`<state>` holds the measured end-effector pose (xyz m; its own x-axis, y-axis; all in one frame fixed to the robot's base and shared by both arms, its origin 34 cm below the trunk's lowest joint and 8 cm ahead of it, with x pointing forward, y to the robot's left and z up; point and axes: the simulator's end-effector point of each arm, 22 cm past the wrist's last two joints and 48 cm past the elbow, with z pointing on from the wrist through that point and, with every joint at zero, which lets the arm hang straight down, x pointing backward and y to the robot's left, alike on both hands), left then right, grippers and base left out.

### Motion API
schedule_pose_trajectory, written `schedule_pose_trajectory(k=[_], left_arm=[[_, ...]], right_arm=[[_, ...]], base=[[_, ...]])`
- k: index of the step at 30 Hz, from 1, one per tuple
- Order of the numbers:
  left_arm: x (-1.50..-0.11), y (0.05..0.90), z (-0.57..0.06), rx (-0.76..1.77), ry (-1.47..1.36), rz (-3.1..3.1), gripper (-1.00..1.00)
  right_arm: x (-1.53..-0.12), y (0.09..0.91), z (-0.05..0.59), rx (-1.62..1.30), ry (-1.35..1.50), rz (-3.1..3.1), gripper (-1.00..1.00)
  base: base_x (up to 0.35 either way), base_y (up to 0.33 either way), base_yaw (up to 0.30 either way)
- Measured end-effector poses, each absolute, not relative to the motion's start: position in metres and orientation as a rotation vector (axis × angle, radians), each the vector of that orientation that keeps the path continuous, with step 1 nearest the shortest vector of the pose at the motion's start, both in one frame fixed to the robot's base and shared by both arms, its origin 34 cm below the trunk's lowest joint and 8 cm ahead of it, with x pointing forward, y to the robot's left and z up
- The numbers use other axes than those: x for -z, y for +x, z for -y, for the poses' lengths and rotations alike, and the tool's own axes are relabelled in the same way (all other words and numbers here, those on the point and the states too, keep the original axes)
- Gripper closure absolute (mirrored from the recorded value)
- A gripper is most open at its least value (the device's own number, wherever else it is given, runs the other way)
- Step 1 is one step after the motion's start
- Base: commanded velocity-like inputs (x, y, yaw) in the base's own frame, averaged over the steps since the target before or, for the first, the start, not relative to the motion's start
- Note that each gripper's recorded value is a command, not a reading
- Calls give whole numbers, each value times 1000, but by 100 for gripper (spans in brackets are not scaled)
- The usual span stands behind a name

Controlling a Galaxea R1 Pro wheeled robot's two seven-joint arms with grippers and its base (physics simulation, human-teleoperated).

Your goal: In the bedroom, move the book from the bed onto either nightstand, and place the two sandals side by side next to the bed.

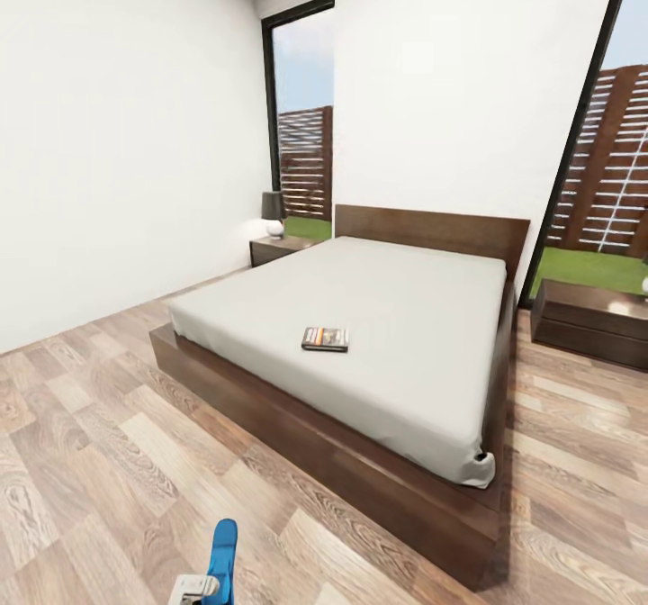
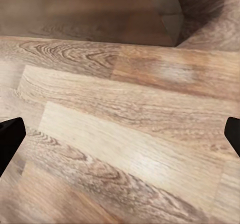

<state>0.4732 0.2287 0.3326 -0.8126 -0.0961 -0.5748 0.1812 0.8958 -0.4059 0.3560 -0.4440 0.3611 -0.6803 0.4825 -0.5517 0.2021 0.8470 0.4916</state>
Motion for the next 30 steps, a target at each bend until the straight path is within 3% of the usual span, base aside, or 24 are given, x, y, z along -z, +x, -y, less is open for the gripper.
schedule_pose_trajectory(k=[12, 30], left_arm=[[-358, 477, -218, 616, 70, -2449, 100], [-396, 484, -217, 617, 68, -2450, 100]], right_arm=[[-387, 362, 443, -519, 492, -2317, -100], [-425, 369, 443, -518, 488, -2320, -100]], base=[[0, 0, 44], [0, 0, 273]])
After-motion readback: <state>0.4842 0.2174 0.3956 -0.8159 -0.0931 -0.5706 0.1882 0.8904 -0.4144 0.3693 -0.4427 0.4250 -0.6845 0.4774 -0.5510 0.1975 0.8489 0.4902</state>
